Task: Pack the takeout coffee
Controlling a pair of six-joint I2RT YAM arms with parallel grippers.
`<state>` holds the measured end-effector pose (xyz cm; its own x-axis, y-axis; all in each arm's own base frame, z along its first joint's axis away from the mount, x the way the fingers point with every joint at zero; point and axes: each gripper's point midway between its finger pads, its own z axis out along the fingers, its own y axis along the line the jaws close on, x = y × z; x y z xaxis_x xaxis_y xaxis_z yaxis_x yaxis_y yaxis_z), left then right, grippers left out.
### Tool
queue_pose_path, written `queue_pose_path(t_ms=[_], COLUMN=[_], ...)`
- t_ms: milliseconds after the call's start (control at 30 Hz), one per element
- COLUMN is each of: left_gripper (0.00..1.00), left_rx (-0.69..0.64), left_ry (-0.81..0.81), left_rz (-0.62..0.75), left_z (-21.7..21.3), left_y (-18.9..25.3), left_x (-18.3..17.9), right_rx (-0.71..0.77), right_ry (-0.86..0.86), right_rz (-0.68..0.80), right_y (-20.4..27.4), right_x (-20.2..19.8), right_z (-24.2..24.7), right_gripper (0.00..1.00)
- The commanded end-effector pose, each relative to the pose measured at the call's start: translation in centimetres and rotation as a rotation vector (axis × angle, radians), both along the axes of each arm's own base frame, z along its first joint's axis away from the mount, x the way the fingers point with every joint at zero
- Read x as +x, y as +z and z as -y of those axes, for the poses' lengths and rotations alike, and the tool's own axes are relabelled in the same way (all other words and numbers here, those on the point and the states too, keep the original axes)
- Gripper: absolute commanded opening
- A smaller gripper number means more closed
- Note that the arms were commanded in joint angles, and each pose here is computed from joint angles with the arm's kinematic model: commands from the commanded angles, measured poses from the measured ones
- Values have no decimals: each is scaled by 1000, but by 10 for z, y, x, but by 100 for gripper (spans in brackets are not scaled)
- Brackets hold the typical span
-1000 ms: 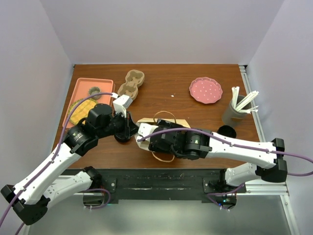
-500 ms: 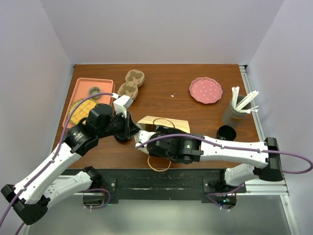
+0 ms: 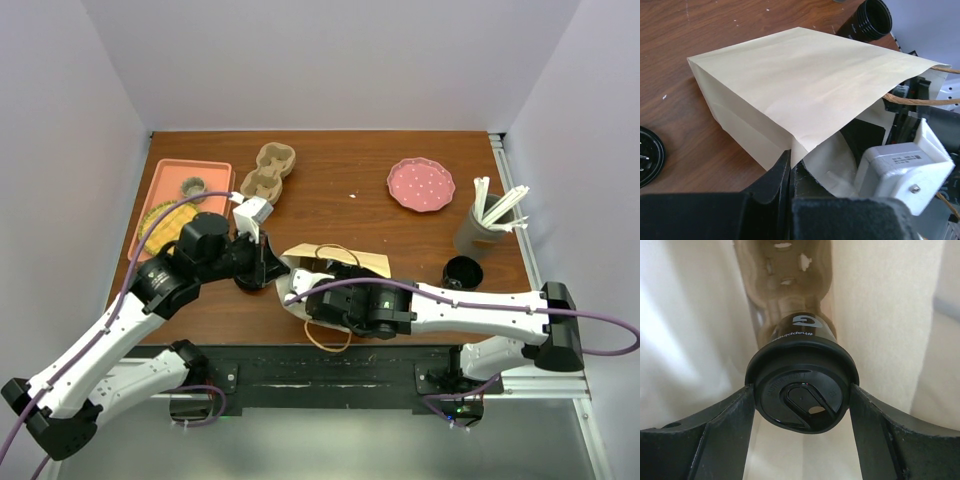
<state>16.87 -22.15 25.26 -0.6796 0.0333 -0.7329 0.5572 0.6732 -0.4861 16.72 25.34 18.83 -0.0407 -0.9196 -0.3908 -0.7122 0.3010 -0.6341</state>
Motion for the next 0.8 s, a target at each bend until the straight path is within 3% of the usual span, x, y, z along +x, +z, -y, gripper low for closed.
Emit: queue_pose_path(t_ms=[0, 267, 433, 767], left_gripper=[0, 0, 0, 0], left_rx=[-95, -46, 51, 68], left_ry=[-66, 41, 168, 179], left_rz=[28, 64, 170, 180], left_z=[9, -9, -31, -37], left_y=[26, 26, 30, 15], left_x=[-12, -2, 23, 21], right_rx=[43, 89, 102, 53], right_ry=[-39, 16, 63, 76], right_rz=[43, 69, 74, 86], right_y=[6, 8, 6, 14], right_x=[5, 10, 21, 42], right_z=[0, -25, -49, -41], right_gripper=[40, 40, 40, 40])
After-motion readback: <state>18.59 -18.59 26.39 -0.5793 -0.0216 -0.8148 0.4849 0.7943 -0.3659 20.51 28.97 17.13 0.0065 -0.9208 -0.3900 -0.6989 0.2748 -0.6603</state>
